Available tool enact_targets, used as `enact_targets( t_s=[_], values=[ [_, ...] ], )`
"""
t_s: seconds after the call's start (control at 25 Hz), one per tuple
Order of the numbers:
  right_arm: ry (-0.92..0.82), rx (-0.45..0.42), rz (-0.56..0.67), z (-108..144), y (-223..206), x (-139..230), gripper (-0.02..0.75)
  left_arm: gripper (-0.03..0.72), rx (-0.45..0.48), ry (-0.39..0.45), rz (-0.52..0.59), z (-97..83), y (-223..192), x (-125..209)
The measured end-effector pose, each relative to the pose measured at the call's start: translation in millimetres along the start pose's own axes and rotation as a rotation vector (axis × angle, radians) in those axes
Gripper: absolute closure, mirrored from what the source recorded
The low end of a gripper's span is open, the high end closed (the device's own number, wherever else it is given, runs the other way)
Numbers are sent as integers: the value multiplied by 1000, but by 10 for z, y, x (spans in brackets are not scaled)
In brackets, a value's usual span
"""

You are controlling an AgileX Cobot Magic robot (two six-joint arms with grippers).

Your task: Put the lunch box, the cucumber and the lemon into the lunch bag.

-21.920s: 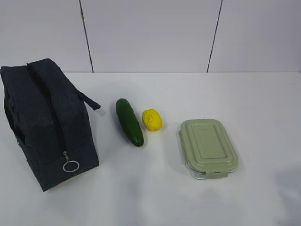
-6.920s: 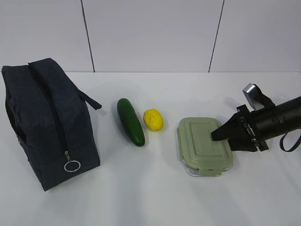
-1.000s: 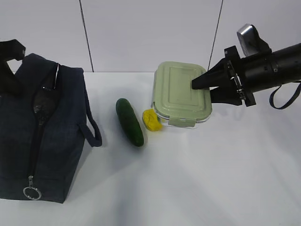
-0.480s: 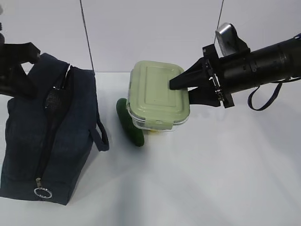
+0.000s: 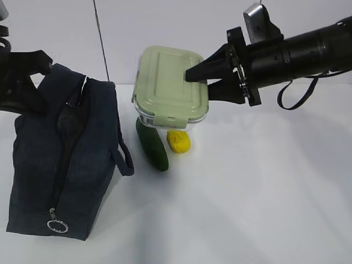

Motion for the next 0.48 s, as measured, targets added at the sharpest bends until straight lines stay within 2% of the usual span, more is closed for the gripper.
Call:
enact_targets(
  t_s=[0.24,0.48],
  values=[
    [58,-28,-14,238,-37,-171,358,692,12,9,-15,-18,-35,-34],
    [77,-53,17,363,-156,-124,358,693,24,15,-28,-36,-34,-54]
  ],
)
Point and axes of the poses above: a point on each arm's last joint axis where the gripper is mounted, y pointing back along that axis away from the gripper, z along the wrist's bending axis when the last joint is at zero, x = y × z, the point moved 6 cm from there along -y, pointing out along that axis toward the gripper, and after that the axes turned 7 degrees about y, right-handed, at the moved point
